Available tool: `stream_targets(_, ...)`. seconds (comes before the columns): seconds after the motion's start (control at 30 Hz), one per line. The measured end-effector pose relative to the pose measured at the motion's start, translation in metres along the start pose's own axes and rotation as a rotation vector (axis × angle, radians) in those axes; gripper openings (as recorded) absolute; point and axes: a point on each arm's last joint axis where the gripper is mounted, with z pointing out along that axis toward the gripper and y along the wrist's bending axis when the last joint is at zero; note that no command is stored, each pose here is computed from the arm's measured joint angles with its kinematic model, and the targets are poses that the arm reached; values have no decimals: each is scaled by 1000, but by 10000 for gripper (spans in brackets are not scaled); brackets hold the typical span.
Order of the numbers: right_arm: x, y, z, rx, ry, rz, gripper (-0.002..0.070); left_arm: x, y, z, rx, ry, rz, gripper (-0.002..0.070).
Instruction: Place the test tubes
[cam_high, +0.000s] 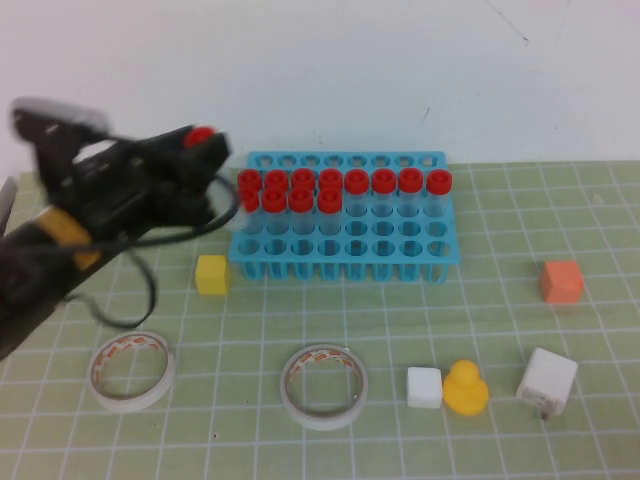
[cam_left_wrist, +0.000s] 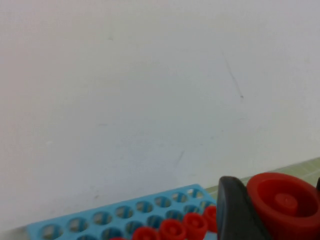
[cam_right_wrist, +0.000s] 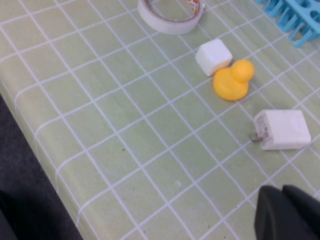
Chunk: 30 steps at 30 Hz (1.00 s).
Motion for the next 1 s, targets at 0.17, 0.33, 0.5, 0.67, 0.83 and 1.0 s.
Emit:
stream_targets(0.17, 0, 0, 0, 0, 0, 0, -1, 7, -15, 60, 112, 43, -6, 267)
stream_targets(0.33, 0, 0, 0, 0, 0, 0, -1, 16, -41, 102, 170, 80, 45, 267)
stream_targets(0.5, 0, 0, 0, 0, 0, 0, -1, 36, -55, 136, 217, 103, 118, 267)
stream_targets(0.67, 0, 0, 0, 0, 0, 0, -1, 57, -46, 157, 206, 122, 136, 267)
stream_targets(0.83, 0, 0, 0, 1, 2, 0, -1, 74, -35, 165, 151, 150, 122, 267)
stream_targets(1.0, 0, 0, 0, 1, 2, 0, -1, 83, -29, 167, 122, 152, 157, 267)
